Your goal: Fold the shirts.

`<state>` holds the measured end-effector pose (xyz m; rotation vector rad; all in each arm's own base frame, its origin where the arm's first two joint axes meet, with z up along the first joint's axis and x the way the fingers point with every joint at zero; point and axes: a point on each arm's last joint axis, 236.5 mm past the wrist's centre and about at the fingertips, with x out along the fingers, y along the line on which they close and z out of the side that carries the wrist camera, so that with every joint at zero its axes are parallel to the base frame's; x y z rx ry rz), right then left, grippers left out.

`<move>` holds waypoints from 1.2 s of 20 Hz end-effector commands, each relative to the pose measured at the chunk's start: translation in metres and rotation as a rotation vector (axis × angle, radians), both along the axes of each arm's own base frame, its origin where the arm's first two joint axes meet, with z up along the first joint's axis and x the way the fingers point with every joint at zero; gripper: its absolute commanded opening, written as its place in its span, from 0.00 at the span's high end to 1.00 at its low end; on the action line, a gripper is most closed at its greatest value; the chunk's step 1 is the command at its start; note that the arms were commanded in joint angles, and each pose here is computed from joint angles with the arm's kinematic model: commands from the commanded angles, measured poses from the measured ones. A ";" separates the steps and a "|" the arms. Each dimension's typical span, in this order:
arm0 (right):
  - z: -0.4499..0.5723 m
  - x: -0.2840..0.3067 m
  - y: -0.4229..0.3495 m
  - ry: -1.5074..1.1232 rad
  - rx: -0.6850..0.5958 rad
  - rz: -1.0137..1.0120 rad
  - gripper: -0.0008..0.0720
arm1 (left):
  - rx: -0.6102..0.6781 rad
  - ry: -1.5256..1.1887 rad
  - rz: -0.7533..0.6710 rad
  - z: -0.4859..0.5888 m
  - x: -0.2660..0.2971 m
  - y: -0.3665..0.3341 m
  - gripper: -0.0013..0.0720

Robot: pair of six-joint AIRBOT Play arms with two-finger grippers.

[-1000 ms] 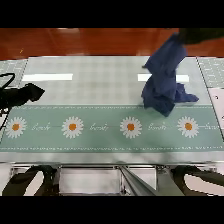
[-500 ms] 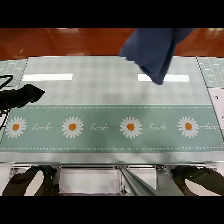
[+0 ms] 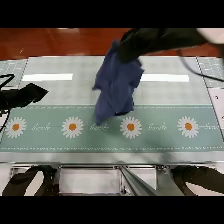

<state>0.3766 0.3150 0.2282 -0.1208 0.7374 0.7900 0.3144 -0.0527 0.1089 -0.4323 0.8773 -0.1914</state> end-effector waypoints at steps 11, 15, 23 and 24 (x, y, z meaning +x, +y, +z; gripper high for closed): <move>-0.167 0.017 0.010 0.536 -0.033 -0.014 0.44 | -0.028 0.171 -0.105 -0.057 -0.036 -0.031 0.29; -0.165 0.058 -0.155 0.596 -0.035 -0.350 0.44 | -0.061 0.345 -0.189 -0.078 -0.075 -0.044 0.29; -0.254 0.003 -0.230 0.868 0.187 -0.536 0.44 | -0.346 0.441 -0.241 -0.158 -0.094 -0.109 0.29; -0.257 0.003 -0.230 0.869 0.187 -0.543 0.44 | -0.364 0.435 -0.218 -0.162 -0.085 -0.117 0.29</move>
